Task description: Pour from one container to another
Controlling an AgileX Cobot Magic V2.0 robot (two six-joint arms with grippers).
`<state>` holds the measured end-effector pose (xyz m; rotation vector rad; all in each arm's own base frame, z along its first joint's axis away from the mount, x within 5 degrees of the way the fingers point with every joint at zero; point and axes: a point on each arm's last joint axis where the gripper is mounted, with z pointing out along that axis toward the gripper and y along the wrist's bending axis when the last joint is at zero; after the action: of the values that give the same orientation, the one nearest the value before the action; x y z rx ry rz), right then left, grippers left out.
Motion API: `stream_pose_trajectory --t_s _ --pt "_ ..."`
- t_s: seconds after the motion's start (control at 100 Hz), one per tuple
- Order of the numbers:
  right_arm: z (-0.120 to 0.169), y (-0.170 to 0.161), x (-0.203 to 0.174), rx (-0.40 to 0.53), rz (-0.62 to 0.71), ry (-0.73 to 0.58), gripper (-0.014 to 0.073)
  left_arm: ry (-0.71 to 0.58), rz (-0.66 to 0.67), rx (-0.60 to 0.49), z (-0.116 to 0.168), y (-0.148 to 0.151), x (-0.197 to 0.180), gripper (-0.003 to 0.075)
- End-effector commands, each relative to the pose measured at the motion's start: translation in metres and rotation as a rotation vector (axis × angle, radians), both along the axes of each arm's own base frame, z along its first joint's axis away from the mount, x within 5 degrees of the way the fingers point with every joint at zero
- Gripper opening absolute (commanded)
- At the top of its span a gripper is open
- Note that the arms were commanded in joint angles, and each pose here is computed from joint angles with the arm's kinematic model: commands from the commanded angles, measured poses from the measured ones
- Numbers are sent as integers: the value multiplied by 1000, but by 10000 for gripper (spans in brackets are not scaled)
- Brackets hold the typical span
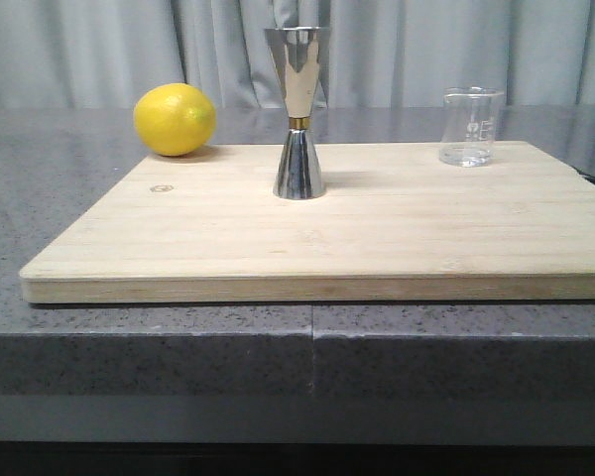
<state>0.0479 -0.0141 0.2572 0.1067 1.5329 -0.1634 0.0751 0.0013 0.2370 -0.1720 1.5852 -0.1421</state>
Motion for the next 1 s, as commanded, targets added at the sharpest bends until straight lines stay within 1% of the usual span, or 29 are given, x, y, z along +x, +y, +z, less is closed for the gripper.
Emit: stream_pose_trajectory --t_s 0.0,0.26,0.36,0.4,0.45,0.5,0.69,0.72,0.78,0.88,0.99 --pt "8 3 0 -10 27 -50 600 -85 -17 -22 13 -1 0 419" --pt "8 2 0 -14 26 -50 596 -82 -17 -19 13 -1 0 412" --pt "8 3 0 -14 28 -52 595 -82 -17 -19 13 -1 0 358" --pt "9 3 0 -17 28 -53 576 -82 -17 -19 13 -1 0 322" --pt "9 3 0 -18 32 -59 528 -82 -17 -19 13 -1 0 274" --pt "10 3 0 -20 35 -64 458 -82 -17 -19 13 -1 0 221" --pt "10 3 0 -21 36 -66 79 -82 -17 -19 13 -1 0 1" --pt "10 3 0 -21 36 -66 30 -82 -17 -19 13 -1 0 -22" --pt "10 4 0 -21 37 -68 -65 -82 -17 -16 13 -1 0 -21" --pt "11 4 0 -23 45 -79 -67 -82 -17 -12 13 -1 0 -21" --pt "15 7 -1 -52 71 -121 -67 -87 -21 31 13 -2 0 -21"
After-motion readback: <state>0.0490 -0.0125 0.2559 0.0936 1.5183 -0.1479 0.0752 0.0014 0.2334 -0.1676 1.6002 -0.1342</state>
